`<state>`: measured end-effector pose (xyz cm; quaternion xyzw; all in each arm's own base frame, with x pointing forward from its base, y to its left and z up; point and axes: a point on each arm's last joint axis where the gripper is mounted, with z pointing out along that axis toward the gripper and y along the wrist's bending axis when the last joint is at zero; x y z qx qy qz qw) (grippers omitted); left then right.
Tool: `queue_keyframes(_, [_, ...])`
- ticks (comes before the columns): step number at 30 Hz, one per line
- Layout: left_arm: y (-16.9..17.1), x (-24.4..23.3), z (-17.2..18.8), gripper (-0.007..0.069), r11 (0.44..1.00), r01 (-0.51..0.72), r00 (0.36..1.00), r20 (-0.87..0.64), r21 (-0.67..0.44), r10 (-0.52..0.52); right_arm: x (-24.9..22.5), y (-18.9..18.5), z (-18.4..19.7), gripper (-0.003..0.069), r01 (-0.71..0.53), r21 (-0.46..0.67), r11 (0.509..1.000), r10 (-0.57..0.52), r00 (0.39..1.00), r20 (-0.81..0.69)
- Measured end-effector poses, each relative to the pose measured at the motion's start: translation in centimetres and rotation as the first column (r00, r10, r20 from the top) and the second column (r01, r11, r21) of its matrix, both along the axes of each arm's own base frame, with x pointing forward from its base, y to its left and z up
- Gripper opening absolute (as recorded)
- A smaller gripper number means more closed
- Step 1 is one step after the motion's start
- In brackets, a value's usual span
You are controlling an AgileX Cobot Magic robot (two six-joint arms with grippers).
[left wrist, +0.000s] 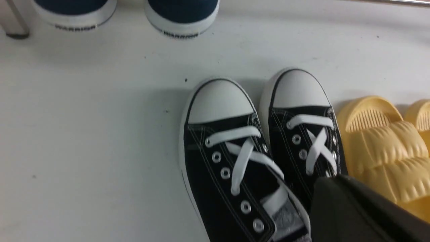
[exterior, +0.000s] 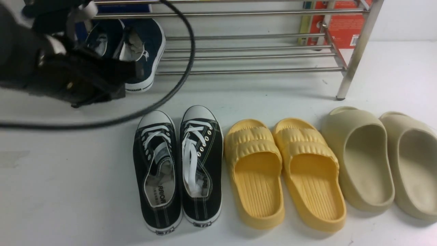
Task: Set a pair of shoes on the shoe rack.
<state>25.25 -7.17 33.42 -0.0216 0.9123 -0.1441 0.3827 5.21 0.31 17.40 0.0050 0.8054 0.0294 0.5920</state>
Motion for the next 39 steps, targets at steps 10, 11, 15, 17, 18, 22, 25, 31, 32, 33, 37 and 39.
queue_keyframes(10, [2.5, -9.5, -3.4, -0.0013, 0.999, -0.012, 0.992, 0.123, -0.046, 0.017, 0.0, 0.0, 0.0, 0.0239, 0.0, 0.0, 1.0, 0.0, 1.0, 0.0])
queue_keyframes(11, [2.5, -9.5, -3.6, -0.0013, 0.999, -0.012, 0.993, 0.117, -0.045, 0.017, 0.0, 0.0, 0.0, 0.0239, 0.0, 0.0, 1.0, 0.0, 1.0, 0.0])
queue_keyframes(15, [3.1, -12.0, -4.3, -0.0013, 0.996, -0.016, 0.978, 0.204, -0.09, 0.034, 0.0, 0.0, 0.0, 0.0239, 0.0, 0.0, 1.0, 0.0, 1.0, 0.0])
queue_keyframes(17, [3.3, -12.7, -4.4, -0.0013, 0.994, -0.016, 0.971, 0.236, -0.107, 0.041, 0.0, 0.0, 0.0, 0.0239, 0.0, 0.0, 1.0, 0.0, 1.0, 0.0])
queue_keyframes(18, [3.4, -12.9, -4.4, -0.0013, 0.994, -0.015, 0.967, 0.249, -0.112, 0.043, 0.0, 0.0, 0.0, 0.0239, 0.0, 0.0, 1.0, 0.0, 1.0, 0.0])
queue_keyframes(22, [3.6, -13.6, -4.0, -0.0013, 0.992, -0.012, 0.958, 0.283, -0.127, 0.048, 0.0, 0.0, 0.0, 0.0239, 0.0, 0.0, 1.0, 0.0, 1.0, 0.0])
queue_keyframes(25, [3.6, -13.9, -4.0, -0.0013, 0.992, -0.01, 0.958, 0.284, -0.127, 0.046, 0.0, 0.0, 0.0, 0.0239, 0.0, 0.0, 1.0, 0.0, 1.0, 0.0])
queue_keyframes(31, [3.6, -14.0, -4.2, -0.0013, 0.992, -0.009, 0.962, 0.268, -0.123, 0.042, 0.0, 0.0, 0.0, 0.0239, 0.0, 0.0, 1.0, 0.0, 1.0, 0.0])
queue_keyframes(32, [3.6, -14.0, -4.2, -0.0013, 0.992, -0.009, 0.962, 0.268, -0.123, 0.042, 0.0, 0.0, 0.0, 0.0239, 0.0, 0.0, 1.0, 0.0, 1.0, 0.0])
queue_keyframes(33, [3.6, -14.0, -4.2, -0.0013, 0.992, -0.009, 0.962, 0.268, -0.123, 0.042, 0.0, 0.0, 0.0, 0.0239, 0.0, 0.0, 1.0, 0.0, 1.0, 0.0])
queue_keyframes(37, [3.6, -14.0, -4.2, -0.0013, 0.992, -0.009, 0.963, 0.265, -0.123, 0.042, 0.0, 0.0, 0.0, 0.0239, 0.0, 0.0, 1.0, 0.0, 1.0, 0.0])
queue_keyframes(39, [3.6, -14.0, -4.2, -0.0013, 0.992, -0.009, 0.964, 0.264, -0.123, 0.042, 0.0, 0.0, 0.0, 0.0239, 0.0, 0.0, 1.0, 0.0, 1.0, 0.0])
